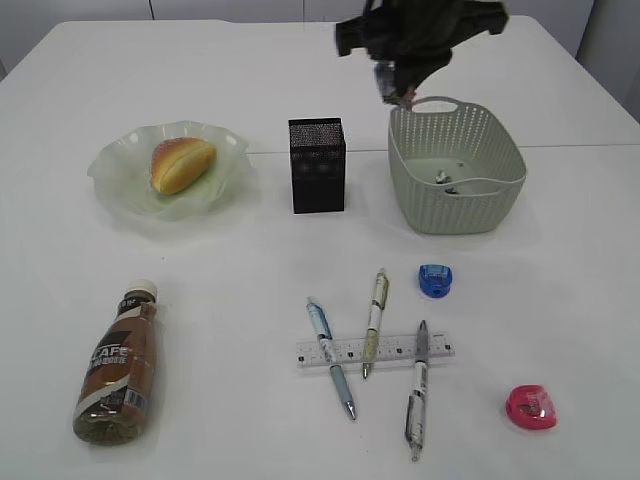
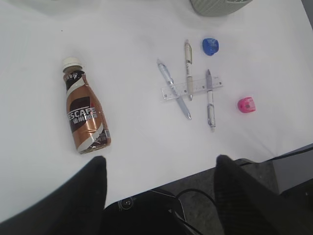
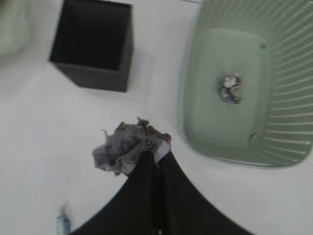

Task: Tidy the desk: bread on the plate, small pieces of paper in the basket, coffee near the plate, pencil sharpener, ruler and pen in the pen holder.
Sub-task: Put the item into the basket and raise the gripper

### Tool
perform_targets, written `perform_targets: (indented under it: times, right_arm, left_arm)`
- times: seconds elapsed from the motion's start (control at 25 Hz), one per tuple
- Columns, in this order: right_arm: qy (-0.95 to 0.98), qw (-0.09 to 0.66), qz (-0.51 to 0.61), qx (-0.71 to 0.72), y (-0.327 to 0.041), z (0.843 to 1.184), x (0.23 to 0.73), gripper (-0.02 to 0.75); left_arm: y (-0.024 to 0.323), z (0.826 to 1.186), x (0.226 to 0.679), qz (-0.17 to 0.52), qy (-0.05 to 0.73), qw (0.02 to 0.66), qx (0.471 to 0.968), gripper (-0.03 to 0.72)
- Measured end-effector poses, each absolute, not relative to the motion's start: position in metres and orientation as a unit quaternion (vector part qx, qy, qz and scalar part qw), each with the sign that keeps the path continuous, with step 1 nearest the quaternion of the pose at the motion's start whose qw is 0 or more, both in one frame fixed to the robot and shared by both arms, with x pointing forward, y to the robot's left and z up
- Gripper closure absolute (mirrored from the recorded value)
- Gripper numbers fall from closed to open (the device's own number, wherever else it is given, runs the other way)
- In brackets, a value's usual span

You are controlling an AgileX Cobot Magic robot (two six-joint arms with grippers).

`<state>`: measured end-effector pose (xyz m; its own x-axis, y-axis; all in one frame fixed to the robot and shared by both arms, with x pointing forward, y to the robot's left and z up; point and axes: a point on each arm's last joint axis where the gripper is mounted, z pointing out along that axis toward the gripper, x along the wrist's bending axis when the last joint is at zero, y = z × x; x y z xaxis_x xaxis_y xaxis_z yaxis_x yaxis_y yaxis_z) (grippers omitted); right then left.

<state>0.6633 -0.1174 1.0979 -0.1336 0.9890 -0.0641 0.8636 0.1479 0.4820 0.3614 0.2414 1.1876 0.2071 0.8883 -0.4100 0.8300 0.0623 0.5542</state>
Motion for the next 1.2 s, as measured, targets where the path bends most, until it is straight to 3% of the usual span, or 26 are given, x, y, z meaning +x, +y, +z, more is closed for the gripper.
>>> perform_targets:
  times: [0.28,0.4,0.72,1.04,1.12,1.2]
  right_arm:
    - [0.677,0.203,0.143,0.693,-0.210,1.097,0.693,0.725]
    - [0.670,0.188,0.134,0.706,-0.229,1.084,0.701,0.725]
    - [0.685,0.162,0.116,0.700,-0.226,1.022,0.728,0.725]
    - [0.684,0.181,0.144,0.692,-0.223,1.017,0.738,0.723]
    - [0.683,0.185,0.150,0.690,-0.223,1.017,0.739,0.693]
    - [0.682,0.189,0.156,0.689,-0.222,1.018,0.740,0.612]
  left_arm:
    - [0.241,1.188,0.361,0.039,0.628,0.369,0.684,0.190]
    - [0.241,1.188,0.361,0.039,0.628,0.369,0.684,0.190]
    - [0.241,1.188,0.361,0.039,0.628,0.369,0.684,0.190]
    - [0.241,1.188,0.361,0.039,0.628,0.369,0.684,0.190]
    - [0.241,1.188,0.361,0.039,0.628,0.369,0.684,0.190]
    - [0.241,1.188,0.361,0.039,0.628,0.369,0.684,0.190]
